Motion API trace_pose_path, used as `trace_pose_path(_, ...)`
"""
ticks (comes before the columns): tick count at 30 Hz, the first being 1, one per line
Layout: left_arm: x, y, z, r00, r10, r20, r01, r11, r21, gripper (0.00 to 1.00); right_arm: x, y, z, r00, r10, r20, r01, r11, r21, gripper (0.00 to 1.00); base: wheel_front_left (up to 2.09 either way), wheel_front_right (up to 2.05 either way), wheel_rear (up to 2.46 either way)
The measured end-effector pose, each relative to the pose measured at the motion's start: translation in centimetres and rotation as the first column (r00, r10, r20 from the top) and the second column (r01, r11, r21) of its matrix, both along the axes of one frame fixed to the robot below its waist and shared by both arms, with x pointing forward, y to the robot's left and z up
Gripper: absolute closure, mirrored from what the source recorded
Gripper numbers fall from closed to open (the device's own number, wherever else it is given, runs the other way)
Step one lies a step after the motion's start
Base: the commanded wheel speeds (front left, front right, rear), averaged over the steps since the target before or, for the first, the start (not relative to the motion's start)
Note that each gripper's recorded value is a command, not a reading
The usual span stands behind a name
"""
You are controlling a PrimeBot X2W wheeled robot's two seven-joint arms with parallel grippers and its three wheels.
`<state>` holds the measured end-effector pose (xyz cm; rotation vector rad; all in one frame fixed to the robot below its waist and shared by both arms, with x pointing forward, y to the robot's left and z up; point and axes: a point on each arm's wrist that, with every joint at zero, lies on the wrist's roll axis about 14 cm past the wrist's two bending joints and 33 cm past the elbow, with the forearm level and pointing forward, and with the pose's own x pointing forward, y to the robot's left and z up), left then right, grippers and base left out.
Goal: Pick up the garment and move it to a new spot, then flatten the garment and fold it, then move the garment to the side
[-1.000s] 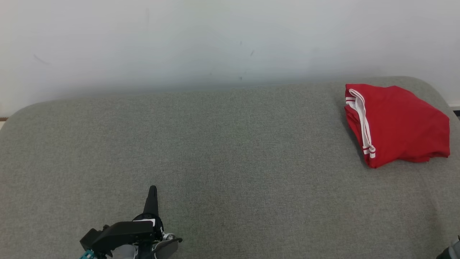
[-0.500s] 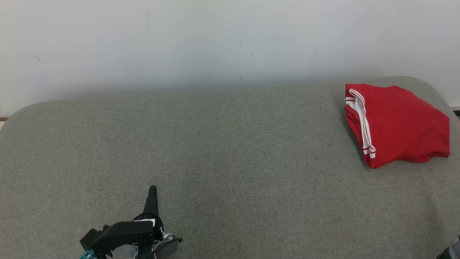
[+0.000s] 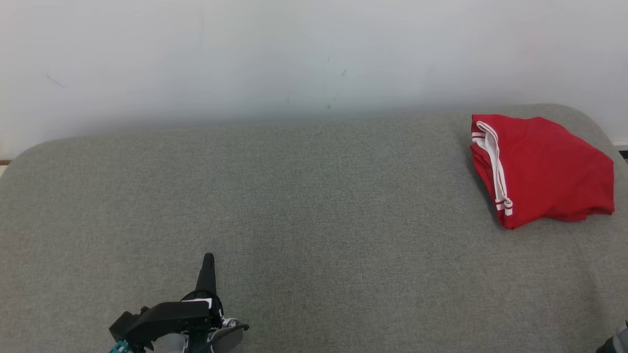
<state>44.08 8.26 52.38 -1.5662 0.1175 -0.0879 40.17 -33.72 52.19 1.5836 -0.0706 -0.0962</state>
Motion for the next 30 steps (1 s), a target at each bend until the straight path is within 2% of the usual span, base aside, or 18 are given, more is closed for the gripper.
trace_pose_path(30,0.0,0.0,0.01,1.0,0.0,0.0,0.0,1.0,0.0,1.0,0.01,0.01,0.0,1.0,0.001,0.0,-0.001,1.0,-0.001,1.0,0.0,0.0,0.0)
